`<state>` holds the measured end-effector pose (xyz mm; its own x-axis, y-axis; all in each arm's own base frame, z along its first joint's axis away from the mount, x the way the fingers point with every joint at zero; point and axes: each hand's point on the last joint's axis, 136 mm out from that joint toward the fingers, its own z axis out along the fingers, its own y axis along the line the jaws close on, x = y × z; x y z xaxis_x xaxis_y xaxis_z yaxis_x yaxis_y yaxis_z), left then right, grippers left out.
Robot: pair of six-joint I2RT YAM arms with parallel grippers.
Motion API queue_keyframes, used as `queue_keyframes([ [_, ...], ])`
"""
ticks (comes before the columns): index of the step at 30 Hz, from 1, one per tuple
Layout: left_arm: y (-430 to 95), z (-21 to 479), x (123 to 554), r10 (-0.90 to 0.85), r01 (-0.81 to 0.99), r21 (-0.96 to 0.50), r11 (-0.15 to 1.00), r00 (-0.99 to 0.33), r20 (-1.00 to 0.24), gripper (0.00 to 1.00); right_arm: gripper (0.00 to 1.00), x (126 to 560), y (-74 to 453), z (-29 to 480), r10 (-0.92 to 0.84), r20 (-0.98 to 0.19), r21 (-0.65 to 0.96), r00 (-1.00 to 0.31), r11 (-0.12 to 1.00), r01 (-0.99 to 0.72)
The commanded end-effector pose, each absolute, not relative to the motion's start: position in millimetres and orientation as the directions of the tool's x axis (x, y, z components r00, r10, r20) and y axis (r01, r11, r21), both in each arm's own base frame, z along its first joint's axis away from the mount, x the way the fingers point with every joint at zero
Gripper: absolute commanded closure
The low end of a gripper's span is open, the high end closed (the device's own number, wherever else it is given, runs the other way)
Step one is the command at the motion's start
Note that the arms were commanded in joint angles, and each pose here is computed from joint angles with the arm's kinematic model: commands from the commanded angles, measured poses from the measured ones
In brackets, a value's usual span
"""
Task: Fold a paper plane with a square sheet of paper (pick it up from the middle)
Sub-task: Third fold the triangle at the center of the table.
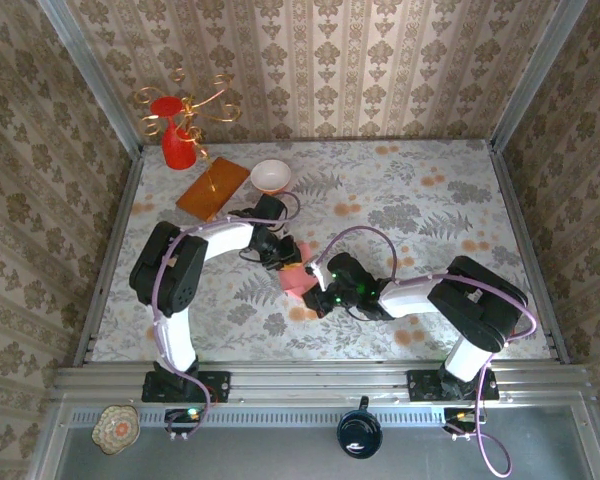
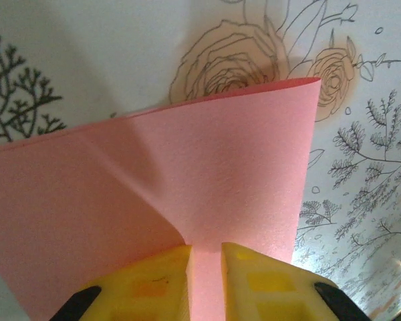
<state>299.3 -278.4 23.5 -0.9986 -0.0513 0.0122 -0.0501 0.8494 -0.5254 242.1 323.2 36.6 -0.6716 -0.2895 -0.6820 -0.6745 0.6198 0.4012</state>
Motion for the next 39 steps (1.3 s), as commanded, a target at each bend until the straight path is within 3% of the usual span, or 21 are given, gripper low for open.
queue_keyframes([
  [1,-273,9,287,-0.008,-0.031,-0.471,0.882,-0.999,0.051,0.81,1.00,257,317,39,-0.222,-0.668,0.411,-0.710,0.686,-0.601],
  [10,-274,6,286,0.008,-0.021,-0.471,0.882,-0.998,0.059,0.82,1.00,273,301,36,-0.175,-0.652,0.388,-0.738,0.759,-0.523],
  [39,-277,8,285,0.013,-0.016,-0.482,0.876,-0.998,0.056,0.83,1.00,278,298,26,-0.190,-0.626,0.366,-0.756,0.785,-0.501],
])
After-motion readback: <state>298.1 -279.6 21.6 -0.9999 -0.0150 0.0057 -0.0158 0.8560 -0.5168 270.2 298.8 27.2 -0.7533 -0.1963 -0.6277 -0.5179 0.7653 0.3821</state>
